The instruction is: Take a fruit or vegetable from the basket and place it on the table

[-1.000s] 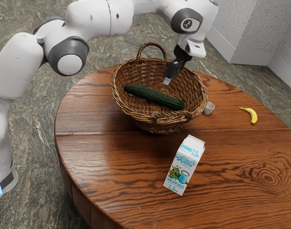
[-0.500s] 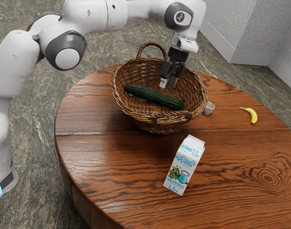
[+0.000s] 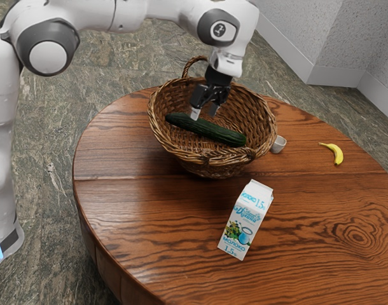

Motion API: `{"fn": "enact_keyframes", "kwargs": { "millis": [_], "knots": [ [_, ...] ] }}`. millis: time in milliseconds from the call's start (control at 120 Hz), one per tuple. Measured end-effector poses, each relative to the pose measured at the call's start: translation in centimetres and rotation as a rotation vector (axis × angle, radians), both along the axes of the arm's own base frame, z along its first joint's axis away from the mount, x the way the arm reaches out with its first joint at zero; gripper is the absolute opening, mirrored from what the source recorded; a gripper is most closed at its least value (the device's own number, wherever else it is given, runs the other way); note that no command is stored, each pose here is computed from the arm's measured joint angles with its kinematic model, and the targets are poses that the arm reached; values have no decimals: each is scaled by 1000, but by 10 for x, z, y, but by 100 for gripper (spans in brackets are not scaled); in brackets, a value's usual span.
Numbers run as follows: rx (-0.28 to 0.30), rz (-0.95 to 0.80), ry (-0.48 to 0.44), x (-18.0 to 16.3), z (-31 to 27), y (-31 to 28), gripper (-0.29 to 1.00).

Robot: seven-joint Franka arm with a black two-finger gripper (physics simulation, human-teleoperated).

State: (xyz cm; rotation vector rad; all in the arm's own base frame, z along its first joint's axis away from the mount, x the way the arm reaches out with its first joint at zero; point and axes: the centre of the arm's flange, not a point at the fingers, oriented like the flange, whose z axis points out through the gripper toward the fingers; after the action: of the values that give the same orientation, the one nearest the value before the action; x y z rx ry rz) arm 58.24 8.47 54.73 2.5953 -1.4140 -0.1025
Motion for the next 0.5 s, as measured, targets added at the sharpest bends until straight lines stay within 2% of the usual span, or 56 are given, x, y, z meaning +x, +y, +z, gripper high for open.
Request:
{"fn": "enact_keyframes", "kwargs": {
  "millis": [183,433,500],
  "knots": [
    [31,-2,-30,13,-19,6,70],
    [43,-14,-42,25,-38,2,70],
    [42,-12,-46,26,-43,2,61]
  ]
}}
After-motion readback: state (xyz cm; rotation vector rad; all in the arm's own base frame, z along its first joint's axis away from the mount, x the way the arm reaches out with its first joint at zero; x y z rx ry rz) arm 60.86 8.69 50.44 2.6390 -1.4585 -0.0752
